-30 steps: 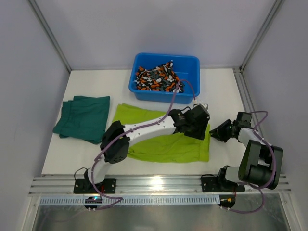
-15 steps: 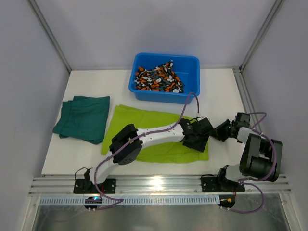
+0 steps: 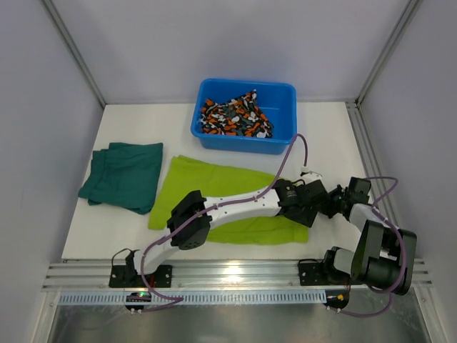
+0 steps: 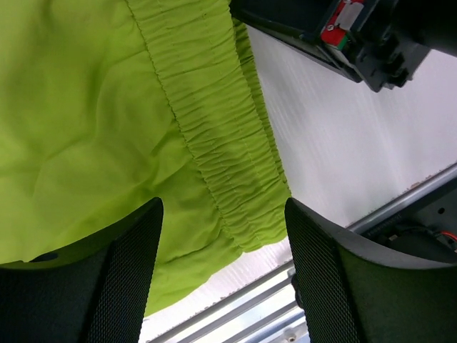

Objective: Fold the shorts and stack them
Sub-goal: Smooth out the shorts at the center of the board.

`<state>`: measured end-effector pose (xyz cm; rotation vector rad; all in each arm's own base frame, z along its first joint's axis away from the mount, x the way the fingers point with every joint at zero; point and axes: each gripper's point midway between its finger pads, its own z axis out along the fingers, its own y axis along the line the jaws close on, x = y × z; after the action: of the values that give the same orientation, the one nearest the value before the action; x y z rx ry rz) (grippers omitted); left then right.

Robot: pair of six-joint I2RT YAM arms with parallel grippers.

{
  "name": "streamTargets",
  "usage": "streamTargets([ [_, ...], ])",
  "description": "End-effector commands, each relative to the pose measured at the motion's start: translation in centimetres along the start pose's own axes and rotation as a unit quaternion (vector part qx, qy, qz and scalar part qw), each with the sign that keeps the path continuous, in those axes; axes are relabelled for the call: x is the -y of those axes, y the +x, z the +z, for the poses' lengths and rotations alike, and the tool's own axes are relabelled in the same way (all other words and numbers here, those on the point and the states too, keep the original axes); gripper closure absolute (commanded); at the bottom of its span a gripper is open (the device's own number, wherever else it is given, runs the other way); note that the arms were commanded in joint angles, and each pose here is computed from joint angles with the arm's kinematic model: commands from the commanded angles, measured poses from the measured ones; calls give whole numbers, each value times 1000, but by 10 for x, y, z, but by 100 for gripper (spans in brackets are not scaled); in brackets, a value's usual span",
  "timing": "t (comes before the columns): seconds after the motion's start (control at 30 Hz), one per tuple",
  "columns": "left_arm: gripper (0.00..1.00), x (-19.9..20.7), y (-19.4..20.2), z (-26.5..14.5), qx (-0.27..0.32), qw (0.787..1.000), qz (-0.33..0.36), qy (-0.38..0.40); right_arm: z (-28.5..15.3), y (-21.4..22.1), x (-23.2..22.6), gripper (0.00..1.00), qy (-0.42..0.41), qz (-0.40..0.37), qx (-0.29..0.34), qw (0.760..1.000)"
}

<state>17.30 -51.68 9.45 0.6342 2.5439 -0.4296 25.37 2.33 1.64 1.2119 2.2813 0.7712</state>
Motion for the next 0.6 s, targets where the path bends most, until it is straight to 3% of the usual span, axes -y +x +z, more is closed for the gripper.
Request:
streamTargets([
  [0.0,28,0,-1,8,2,1000,20,-9,-1,-8,6,96,16,-13,26,999],
  [0.33,26,5,19,40,-63,998,23,23,-3,-3,20,97,30,-64,28,997],
  [0.4,39,1,19,40,-60,998,20,15,-2,-3,22,96,34,-63,26,997],
  [0.43,56,-2,22,40,-64,998,19,11,-2,-3,22,96,34,-63,26,997],
  [0.53,82,-2,28,36,-68,997,13,18,-2,-7,17,96,28,-60,34,997],
  [0.57,100,-2,29,35,-69,997,10,20,-2,-10,15,97,27,-59,36,997],
])
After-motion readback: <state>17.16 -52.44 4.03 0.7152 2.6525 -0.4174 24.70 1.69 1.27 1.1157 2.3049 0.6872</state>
